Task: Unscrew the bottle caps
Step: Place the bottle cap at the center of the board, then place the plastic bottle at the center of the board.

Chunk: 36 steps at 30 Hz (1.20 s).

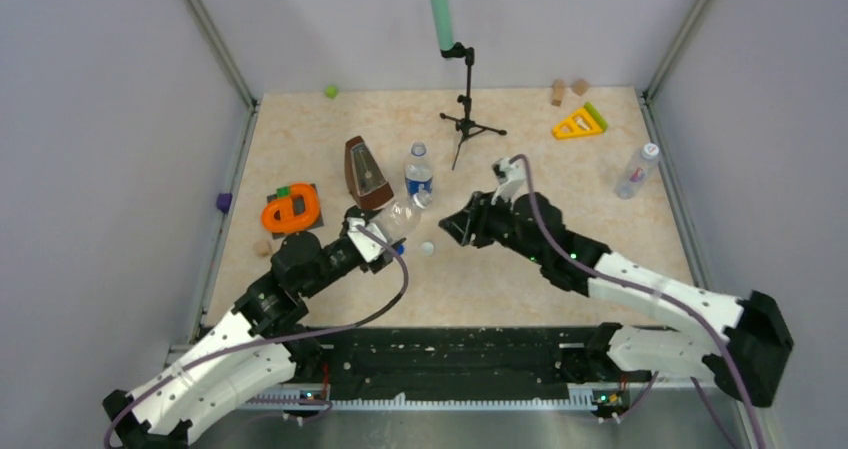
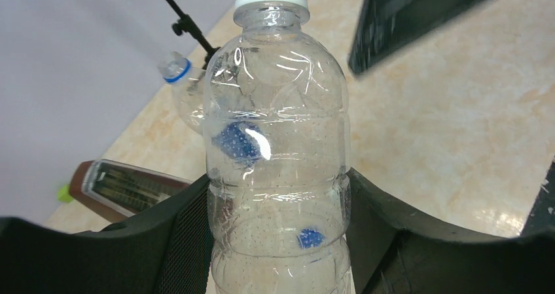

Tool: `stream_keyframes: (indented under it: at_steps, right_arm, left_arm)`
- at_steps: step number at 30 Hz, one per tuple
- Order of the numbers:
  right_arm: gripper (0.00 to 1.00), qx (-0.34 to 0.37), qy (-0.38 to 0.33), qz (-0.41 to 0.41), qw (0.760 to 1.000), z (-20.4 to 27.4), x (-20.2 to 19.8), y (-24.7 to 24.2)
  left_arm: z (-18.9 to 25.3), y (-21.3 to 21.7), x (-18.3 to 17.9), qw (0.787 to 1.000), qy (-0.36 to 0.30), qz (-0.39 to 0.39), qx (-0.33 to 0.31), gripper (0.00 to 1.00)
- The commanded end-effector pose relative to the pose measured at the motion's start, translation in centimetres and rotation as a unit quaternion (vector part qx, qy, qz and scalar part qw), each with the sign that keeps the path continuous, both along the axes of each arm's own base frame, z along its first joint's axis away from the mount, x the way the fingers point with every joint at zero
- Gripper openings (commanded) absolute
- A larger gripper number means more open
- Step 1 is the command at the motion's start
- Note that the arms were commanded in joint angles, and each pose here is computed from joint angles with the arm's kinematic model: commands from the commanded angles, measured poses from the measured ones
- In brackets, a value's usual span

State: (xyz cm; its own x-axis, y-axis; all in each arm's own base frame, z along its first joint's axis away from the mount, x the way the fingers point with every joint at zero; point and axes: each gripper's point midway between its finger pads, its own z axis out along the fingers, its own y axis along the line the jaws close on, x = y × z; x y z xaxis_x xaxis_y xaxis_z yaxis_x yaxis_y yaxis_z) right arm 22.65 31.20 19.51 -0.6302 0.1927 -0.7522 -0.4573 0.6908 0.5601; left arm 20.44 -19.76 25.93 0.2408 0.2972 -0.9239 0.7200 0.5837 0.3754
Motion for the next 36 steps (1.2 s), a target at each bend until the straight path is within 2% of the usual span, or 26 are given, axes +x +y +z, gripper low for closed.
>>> stream_keyframes:
  at_steps: [1,4,7,17,23,30,32,36]
  right_arm:
    - [0.46,0.098,-0.112,-0.008,0.989,9.7,-0.7,-2.2]
    - [0.49,0.139,-0.154,0.012,0.978,13.4,-2.2,-3.1]
    - [0.50,0.145,-0.157,0.017,0.977,14.6,-2.6,-3.3]
    - [0.55,0.170,-0.113,0.077,0.976,13.3,-3.3,0.0]
    - [0.55,0.164,-0.093,0.113,0.976,12.4,-3.7,1.6]
    - [0.43,0.169,-0.087,0.126,0.974,12.0,-4.0,2.0]
    - [0.42,0.170,-0.089,0.122,0.974,12.0,-3.9,1.9]
    - [0.26,0.169,-0.091,0.116,0.975,12.1,-3.8,1.7]
  left_arm:
    - [1.3,-1.5,-0.7,0.999,-0.005,-0.045,-0.007,0.00]
    - [1.0,-2.5,-1.3,0.997,0.002,-0.076,-0.001,0.00]
    - [0.9,-3.4,-1.9,0.994,0.008,-0.105,-0.002,0.00]
    - [1.1,-4.0,-2.2,0.992,0.011,-0.122,-0.007,0.00]
    - [1.3,-3.7,-2.4,0.993,0.007,-0.120,-0.014,0.00]
    - [1.5,-3.5,-2.3,0.993,0.001,-0.115,-0.016,0.00]
    - [1.4,-3.5,-2.3,0.993,0.002,-0.116,-0.013,0.00]
    - [1.1,-3.6,-2.3,0.993,0.007,-0.115,-0.013,0.01]
